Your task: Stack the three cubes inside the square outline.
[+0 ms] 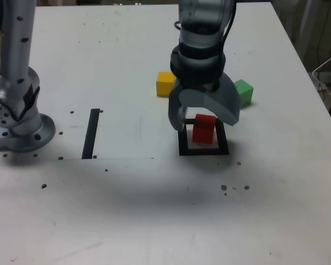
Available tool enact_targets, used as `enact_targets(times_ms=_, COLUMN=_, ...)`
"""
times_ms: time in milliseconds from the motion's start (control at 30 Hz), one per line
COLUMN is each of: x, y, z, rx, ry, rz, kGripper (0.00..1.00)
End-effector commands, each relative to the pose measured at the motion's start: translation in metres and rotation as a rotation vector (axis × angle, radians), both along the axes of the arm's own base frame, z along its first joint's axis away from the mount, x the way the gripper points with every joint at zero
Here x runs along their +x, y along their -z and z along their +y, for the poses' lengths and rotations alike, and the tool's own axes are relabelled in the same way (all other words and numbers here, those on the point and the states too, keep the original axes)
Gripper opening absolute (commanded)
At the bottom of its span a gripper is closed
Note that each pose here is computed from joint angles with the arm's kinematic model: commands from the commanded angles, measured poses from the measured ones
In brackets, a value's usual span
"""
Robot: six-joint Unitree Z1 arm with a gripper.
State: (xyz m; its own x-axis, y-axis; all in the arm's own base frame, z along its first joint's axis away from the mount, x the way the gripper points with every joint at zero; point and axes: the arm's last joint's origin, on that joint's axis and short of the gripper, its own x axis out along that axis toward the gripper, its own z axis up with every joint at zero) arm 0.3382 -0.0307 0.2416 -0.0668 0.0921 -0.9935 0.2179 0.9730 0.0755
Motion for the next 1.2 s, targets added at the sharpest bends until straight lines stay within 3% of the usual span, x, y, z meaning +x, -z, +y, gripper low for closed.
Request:
enact_targets(times_ms=0, x=-0.005, y=-0.006, z=0.006, rx=-0.002, ry=-0.009, rz=0.004, kGripper=1.00)
enact_targets(times_ms=367, x=-0.020, y=-0.019, z=0.066, rx=-0.003, ry=-0.089, rz=0.023, kGripper=1.00)
enact_targets(times_ms=667, x=-0.038, y=-0.026, z=0.119, rx=0.054, ry=-0.186, rz=0.048, kGripper=0.99)
enact_targets(times_ms=833, x=-0.046, y=-0.017, z=0.147, rx=0.066, ry=-0.242, rz=0.086, kGripper=0.99)
enact_targets(times_ms=1033, x=-0.051, y=-0.004, z=0.160, rx=0.057, ry=-0.254, rz=0.127, kGripper=0.99)
enact_targets(times_ms=1167, x=-0.049, y=0.006, z=0.160, rx=0.049, ry=-0.242, rz=0.133, kGripper=0.98)
